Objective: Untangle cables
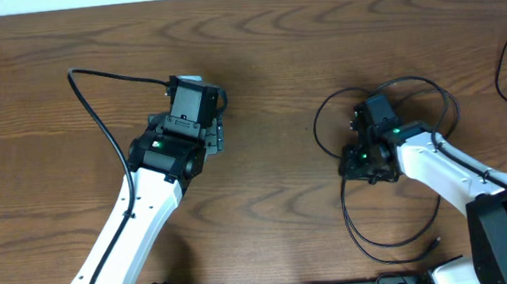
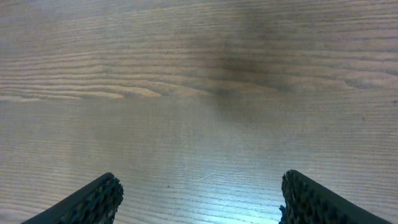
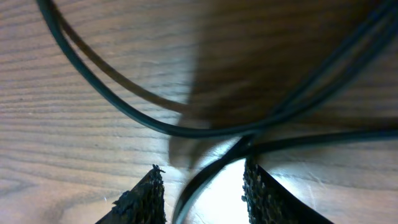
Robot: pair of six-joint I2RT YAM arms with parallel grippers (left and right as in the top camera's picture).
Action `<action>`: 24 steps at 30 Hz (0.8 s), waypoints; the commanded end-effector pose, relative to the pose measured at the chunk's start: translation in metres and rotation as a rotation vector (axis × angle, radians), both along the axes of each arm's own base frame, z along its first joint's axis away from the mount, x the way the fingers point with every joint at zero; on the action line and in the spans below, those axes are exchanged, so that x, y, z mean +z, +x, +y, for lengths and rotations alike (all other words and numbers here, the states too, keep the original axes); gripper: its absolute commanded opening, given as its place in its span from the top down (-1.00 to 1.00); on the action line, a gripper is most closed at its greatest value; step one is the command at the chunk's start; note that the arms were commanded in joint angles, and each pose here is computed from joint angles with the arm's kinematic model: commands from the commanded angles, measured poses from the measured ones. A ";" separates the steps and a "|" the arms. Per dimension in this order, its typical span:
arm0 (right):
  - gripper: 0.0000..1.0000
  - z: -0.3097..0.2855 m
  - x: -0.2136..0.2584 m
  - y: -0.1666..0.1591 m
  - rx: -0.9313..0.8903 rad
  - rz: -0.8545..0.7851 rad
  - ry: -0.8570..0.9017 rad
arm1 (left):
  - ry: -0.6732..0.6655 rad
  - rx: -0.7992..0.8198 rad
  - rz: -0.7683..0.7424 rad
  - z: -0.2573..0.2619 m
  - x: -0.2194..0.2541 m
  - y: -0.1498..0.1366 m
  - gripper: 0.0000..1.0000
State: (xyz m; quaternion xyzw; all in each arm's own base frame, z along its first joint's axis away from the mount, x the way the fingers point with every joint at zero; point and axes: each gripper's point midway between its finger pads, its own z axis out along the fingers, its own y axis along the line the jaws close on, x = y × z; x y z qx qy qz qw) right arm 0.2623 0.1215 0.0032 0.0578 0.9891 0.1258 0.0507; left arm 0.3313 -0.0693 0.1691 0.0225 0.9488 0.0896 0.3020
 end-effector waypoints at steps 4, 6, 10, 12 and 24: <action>0.24 0.001 -0.015 -0.006 0.011 0.002 -0.116 | 0.016 -0.005 0.015 0.003 -0.004 -0.001 -0.65; 0.39 0.001 -0.020 -0.008 -0.007 0.013 -0.138 | 0.016 -0.005 0.015 0.003 -0.004 -0.001 -0.65; 0.80 0.000 -0.021 -0.009 -0.011 0.017 -0.139 | 0.016 -0.005 0.016 0.003 -0.004 -0.001 -0.65; 0.98 0.000 -0.021 -0.009 -0.011 0.017 -0.141 | 0.016 -0.005 0.016 0.003 -0.004 -0.001 -0.66; 0.97 -0.003 0.007 0.032 -0.040 -0.083 -0.140 | 0.016 -0.005 0.015 0.003 -0.004 -0.001 -0.65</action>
